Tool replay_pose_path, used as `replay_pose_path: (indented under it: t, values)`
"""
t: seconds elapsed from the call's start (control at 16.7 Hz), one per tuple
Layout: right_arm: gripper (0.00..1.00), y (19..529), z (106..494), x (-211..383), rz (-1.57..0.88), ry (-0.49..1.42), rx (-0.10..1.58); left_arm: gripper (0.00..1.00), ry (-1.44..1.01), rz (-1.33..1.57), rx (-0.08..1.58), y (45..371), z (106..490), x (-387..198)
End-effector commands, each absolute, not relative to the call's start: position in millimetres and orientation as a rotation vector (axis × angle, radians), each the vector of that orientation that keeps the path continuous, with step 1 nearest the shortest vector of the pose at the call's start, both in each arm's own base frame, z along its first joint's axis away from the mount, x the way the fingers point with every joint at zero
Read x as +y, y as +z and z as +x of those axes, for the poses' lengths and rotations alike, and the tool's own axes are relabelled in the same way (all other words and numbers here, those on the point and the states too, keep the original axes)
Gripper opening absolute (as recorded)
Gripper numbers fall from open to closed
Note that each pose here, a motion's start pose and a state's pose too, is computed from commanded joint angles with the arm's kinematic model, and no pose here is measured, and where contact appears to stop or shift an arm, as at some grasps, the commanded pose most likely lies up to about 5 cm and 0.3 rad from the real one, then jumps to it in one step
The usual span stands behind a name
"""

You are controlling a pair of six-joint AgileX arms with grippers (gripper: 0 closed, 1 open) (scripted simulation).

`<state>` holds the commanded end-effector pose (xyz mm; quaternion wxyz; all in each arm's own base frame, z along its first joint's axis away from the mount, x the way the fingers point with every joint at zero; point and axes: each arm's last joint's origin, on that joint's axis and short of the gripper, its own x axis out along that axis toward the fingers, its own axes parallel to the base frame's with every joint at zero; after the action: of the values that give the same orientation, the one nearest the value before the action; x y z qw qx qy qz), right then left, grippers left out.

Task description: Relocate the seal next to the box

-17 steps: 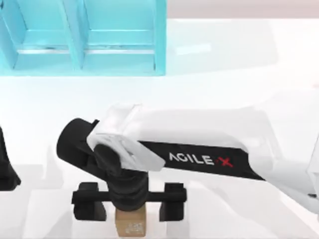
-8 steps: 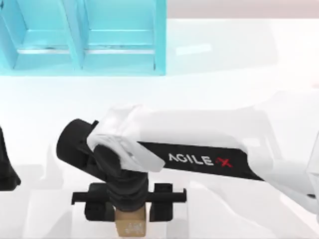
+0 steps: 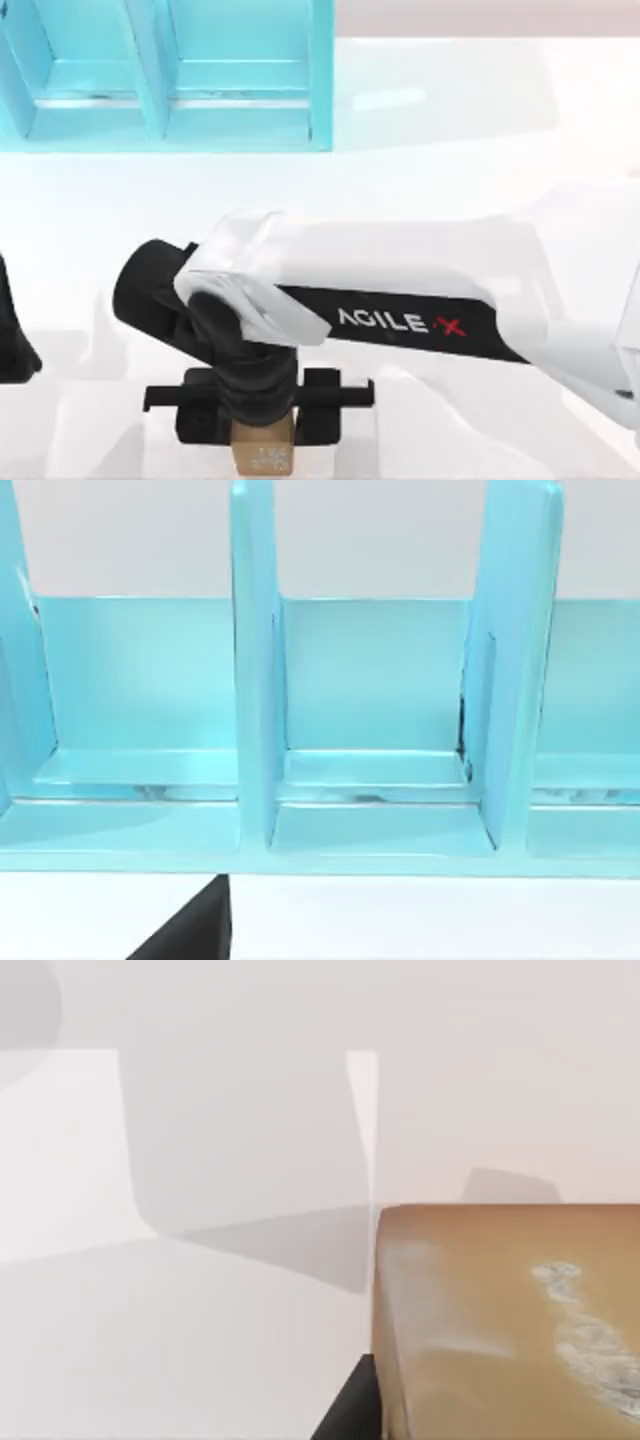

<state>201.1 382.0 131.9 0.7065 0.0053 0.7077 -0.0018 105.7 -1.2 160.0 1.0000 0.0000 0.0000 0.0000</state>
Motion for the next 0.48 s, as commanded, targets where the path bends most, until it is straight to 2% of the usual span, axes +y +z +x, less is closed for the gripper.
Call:
replay_pose_path:
  t: [0.48]
  values:
    - [0.00, 133.6, 202.4, 381.4, 0.016, -0.006, 1.571, 1.00, 0.000, 0.000, 0.000, 160.0, 105.7, -1.2]
